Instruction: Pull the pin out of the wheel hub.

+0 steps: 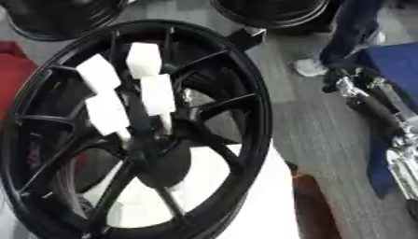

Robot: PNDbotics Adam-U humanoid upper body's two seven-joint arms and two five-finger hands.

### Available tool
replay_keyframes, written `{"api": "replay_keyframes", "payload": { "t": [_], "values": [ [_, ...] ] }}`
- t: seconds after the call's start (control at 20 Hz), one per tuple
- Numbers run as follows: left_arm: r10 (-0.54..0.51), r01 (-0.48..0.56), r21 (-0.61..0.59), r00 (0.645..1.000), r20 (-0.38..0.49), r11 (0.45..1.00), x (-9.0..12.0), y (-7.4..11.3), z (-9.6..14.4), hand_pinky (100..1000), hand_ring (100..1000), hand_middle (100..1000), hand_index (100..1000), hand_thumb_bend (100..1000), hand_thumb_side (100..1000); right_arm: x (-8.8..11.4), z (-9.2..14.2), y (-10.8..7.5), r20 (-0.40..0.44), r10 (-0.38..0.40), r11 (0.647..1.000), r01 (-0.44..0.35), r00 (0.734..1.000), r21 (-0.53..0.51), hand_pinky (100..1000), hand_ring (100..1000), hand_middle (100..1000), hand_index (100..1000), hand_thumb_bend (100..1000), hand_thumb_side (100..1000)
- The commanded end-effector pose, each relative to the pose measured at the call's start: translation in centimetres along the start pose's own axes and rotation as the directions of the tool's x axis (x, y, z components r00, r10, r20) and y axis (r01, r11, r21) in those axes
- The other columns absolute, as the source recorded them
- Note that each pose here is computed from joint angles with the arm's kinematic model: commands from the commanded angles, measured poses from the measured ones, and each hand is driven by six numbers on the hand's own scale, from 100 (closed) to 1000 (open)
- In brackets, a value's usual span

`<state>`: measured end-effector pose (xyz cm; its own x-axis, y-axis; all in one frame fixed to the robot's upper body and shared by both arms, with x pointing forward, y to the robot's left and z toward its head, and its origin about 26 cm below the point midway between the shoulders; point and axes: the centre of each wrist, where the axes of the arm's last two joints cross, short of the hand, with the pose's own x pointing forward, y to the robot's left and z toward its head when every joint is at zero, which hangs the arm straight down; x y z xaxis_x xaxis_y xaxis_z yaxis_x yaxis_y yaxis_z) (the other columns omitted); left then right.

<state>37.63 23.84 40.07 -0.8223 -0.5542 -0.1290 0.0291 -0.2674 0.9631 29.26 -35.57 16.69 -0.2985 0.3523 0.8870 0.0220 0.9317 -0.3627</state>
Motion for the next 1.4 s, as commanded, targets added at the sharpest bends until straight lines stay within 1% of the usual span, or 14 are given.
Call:
{"api": "replay_keyframes", "payload": {
  "t": [0.05, 0.1, 0.25, 0.3, 0.5, 0.7, 1.25, 1.4],
  "values": [
    [-0.069, 0.07, -0.042, 0.997, 0.035, 0.997, -0.1, 0.8, -0.6, 814, 779, 739, 836, 526, 435, 1.1, -0.3, -0.5, 0.033, 0.027, 1.0, -0.027, 0.999, 0.011, 971, 721, 667, 797, 100, 600],
    [-0.073, 0.075, -0.047, 0.996, 0.044, 0.996, -0.1, 0.7, -1.0, 818, 785, 756, 852, 544, 395, 1.1, -0.3, -0.5, 0.032, 0.027, 1.0, -0.027, 0.999, 0.012, 971, 720, 667, 797, 100, 603],
    [-0.079, 0.083, -0.054, 0.994, 0.078, 0.995, -0.1, 0.5, -1.8, 820, 787, 753, 855, 560, 373, 1.0, -0.3, -0.5, 0.028, 0.028, 1.0, -0.028, 0.999, 0.012, 971, 720, 667, 797, 100, 606],
    [-0.077, 0.082, -0.053, 0.993, 0.091, 0.995, -0.1, 0.5, -2.1, 821, 788, 753, 855, 564, 351, 1.0, -0.3, -0.5, 0.027, 0.028, 1.0, -0.028, 0.999, 0.012, 971, 720, 667, 797, 100, 608],
    [-0.073, 0.08, -0.053, 0.989, 0.125, 0.995, -0.1, 0.5, -3.2, 819, 786, 752, 851, 552, 335, 1.0, -0.4, -0.4, 0.028, 0.025, 1.0, -0.025, 0.999, 0.016, 972, 720, 667, 797, 100, 610],
    [-0.062, 0.072, -0.065, 0.987, 0.148, 0.995, -0.1, 0.2, -4.3, 818, 786, 749, 846, 542, 326, 1.1, -0.6, -0.3, 0.033, 0.021, 1.0, -0.021, 0.999, 0.021, 972, 720, 667, 798, 100, 614],
    [-0.038, 0.057, -0.112, 0.985, 0.168, 0.992, -0.5, -1.2, -6.2, 815, 781, 736, 831, 522, 307, 1.1, -0.8, -0.1, 0.037, 0.008, 1.0, -0.009, 0.999, 0.025, 974, 721, 668, 799, 100, 625],
    [-0.036, 0.057, -0.124, 0.985, 0.167, 0.991, -0.6, -1.5, -6.5, 812, 774, 719, 817, 509, 290, 1.1, -0.9, -0.1, 0.037, 0.004, 1.0, -0.005, 0.999, 0.024, 974, 721, 668, 799, 100, 628]
  ]
}}
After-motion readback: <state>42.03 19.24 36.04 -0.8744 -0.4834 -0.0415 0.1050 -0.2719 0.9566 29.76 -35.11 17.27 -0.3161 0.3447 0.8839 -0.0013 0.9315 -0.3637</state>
